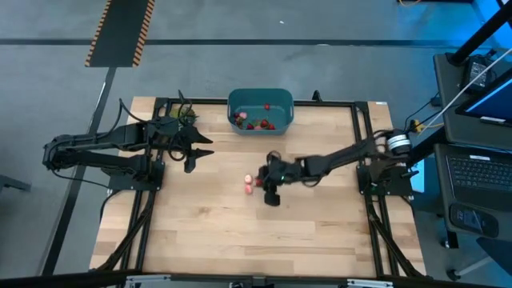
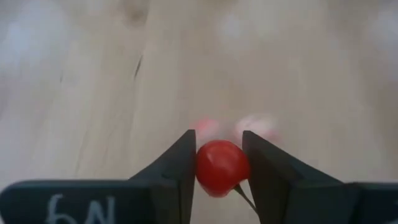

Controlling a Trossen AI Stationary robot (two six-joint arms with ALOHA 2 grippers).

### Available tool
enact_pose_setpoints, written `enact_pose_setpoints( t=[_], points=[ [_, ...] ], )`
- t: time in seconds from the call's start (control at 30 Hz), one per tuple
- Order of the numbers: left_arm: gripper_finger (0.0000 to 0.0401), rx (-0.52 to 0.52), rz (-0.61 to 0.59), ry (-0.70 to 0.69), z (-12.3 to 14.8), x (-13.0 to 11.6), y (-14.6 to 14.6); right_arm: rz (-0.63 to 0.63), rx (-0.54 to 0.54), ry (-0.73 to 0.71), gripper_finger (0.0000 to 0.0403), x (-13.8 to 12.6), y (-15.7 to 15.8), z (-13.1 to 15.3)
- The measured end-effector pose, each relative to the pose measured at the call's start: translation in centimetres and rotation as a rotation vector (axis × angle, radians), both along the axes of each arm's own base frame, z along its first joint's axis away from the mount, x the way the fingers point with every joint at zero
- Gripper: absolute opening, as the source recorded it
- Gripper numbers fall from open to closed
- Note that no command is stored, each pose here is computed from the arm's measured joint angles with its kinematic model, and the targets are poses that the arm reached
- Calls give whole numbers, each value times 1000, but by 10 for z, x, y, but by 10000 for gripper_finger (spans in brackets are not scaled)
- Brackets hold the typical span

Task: Pick and placing Produce into tupperware
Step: Put the cherry into the blue bin

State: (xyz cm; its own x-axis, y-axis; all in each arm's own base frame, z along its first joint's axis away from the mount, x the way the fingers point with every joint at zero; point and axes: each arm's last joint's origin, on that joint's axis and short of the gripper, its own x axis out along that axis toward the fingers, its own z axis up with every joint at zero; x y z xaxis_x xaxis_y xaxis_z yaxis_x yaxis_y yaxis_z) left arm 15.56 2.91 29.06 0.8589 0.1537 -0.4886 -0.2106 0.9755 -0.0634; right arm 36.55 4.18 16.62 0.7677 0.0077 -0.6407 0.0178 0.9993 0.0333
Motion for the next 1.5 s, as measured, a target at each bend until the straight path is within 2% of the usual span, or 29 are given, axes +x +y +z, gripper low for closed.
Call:
enact_pose_setpoints(
  t=[0.23, 0.33, 0.43, 0.5, 0.7, 0.93, 1.1, 1.5],
  points=[
    [174, 1, 1, 0, 0, 0, 0, -78, -43, -217, 118, -15, -39, 69],
    [174, 0, 1, 2, 0, 0, 0, -148, -46, -276, 120, -19, -60, 83],
    [174, 0, 1, 2, 0, 0, 0, -243, 4, -335, 121, -16, -82, 100],
    [174, 0, 1, 1, 0, 0, 0, -274, 2, -336, 121, -10, -97, 109],
    [174, 3, 5, 2, 0, 0, 0, -401, -8, -186, 118, 16, -153, 125],
    [174, 3, 5, 3, 0, 0, 0, -545, 46, 81, 120, 43, -215, 99],
    [174, 3, 5, 3, 0, 0, 0, -580, 170, 223, 120, 59, -247, 63],
    [174, 3, 6, 3, 0, 0, 0, -601, 342, 337, 121, 92, -286, 28]
  ],
)
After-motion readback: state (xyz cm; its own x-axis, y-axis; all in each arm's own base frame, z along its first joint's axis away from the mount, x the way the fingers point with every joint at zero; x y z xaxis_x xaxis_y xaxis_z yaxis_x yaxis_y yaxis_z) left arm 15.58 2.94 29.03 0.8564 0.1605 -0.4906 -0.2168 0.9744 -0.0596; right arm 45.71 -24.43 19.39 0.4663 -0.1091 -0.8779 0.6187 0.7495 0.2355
